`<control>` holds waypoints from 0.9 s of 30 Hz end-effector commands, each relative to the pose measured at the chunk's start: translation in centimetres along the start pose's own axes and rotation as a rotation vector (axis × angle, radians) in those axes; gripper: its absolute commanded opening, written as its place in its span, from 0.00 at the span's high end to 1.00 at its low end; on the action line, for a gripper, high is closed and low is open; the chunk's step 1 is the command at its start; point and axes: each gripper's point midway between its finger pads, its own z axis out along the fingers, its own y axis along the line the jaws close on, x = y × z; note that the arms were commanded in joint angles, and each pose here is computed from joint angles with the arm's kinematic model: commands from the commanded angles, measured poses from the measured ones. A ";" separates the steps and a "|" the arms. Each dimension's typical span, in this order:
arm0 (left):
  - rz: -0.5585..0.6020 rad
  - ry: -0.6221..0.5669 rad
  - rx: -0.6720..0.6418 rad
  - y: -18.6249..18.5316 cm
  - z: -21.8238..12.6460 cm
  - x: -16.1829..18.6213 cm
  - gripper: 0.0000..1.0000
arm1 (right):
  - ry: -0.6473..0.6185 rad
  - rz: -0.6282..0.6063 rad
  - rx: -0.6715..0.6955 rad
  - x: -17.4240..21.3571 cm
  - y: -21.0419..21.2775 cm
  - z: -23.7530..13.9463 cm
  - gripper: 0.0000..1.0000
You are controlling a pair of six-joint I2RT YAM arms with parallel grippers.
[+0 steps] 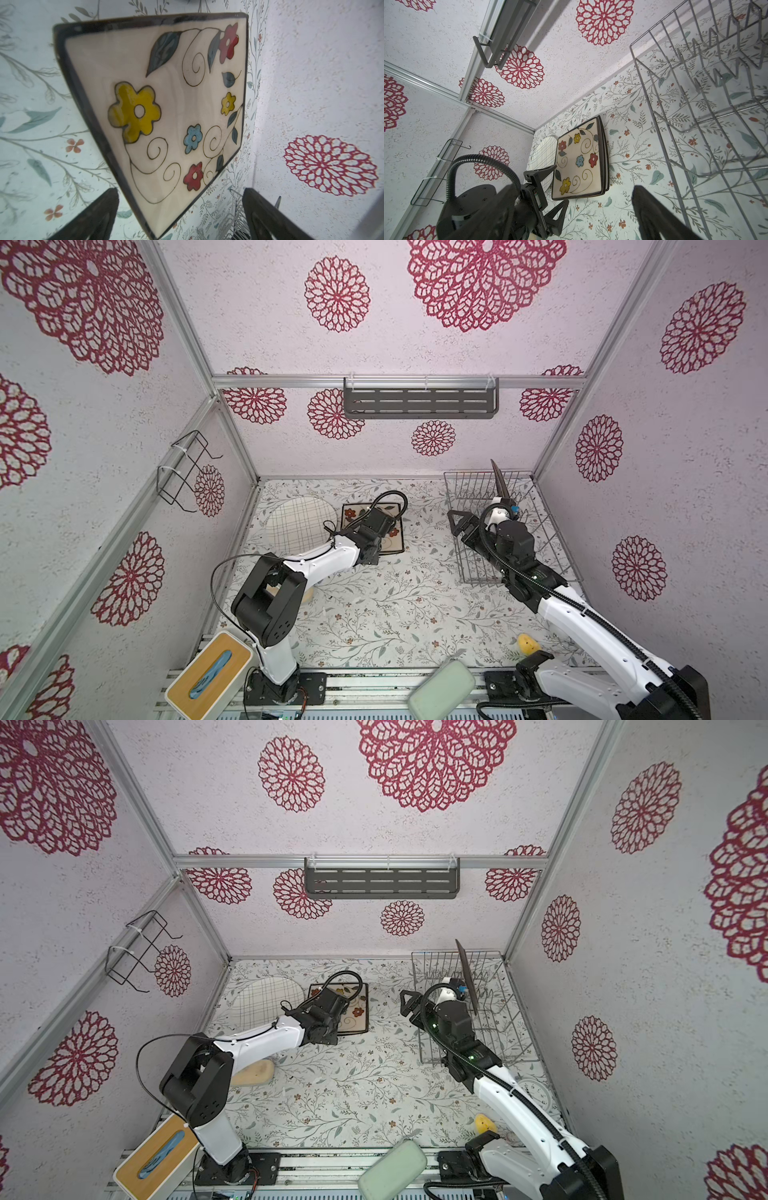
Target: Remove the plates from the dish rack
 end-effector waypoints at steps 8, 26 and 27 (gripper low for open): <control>0.066 -0.009 0.218 -5.0 -4.8 -0.6 0.03 | -0.037 -0.049 0.036 -0.8 -0.4 -0.2 0.10; 0.450 -0.137 0.559 -12.2 -8.5 -2.8 0.03 | -0.045 -0.512 0.487 -7.1 -2.0 -1.0 0.08; 0.496 -0.150 0.553 -12.6 -8.8 -2.8 0.03 | -0.043 -0.560 0.552 -7.7 -2.7 -1.0 0.08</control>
